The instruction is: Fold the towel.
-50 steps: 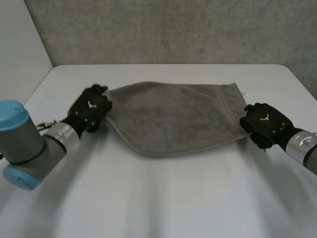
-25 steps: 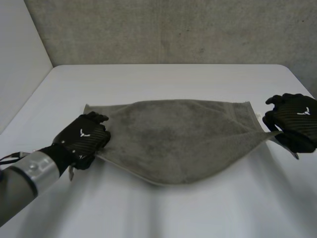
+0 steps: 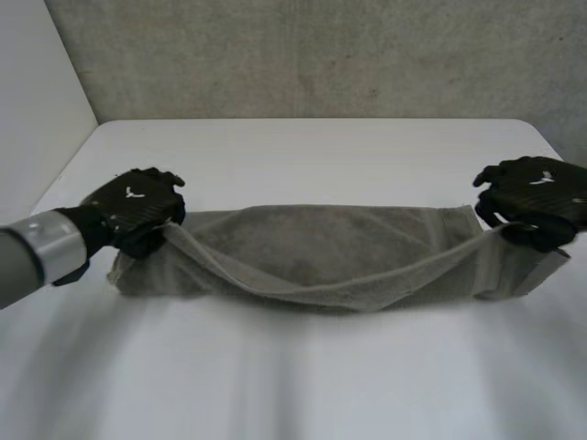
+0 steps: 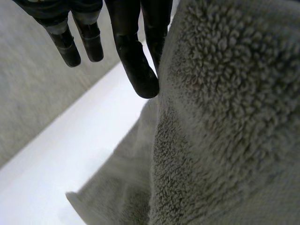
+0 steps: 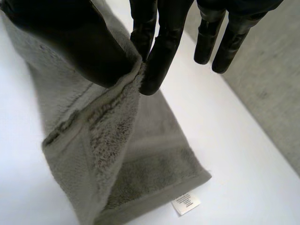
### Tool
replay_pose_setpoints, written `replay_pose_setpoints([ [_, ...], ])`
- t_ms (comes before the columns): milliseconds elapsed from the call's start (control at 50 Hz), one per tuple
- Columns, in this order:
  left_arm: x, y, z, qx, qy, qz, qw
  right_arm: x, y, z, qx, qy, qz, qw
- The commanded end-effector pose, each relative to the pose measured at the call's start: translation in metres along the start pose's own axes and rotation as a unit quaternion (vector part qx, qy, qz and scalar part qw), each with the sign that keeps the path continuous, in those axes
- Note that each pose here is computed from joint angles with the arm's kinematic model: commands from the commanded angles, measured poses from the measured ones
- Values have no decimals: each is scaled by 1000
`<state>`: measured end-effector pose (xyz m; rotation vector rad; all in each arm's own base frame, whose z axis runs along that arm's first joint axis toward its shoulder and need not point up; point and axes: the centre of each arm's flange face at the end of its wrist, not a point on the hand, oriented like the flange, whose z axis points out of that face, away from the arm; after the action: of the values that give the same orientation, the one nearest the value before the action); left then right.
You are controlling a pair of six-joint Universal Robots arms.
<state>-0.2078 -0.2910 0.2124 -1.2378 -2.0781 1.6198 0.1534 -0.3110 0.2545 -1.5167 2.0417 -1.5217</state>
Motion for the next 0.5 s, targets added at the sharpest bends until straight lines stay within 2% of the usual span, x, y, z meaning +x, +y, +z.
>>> replay_pose_setpoints([
  [20,-9,21,43,-53,-23,8,998,8,9,51,-35,0,-16,999],
  [140,-21,35,68,-62,-40,14,997,27,26,83,-17,32,14,999],
  [320,-24,47,96,-35,-64,40,997,32,43,129,-7,102,-9,995],
  [500,-26,50,111,-24,-86,67,994,25,50,149,2,110,-19,994],
])
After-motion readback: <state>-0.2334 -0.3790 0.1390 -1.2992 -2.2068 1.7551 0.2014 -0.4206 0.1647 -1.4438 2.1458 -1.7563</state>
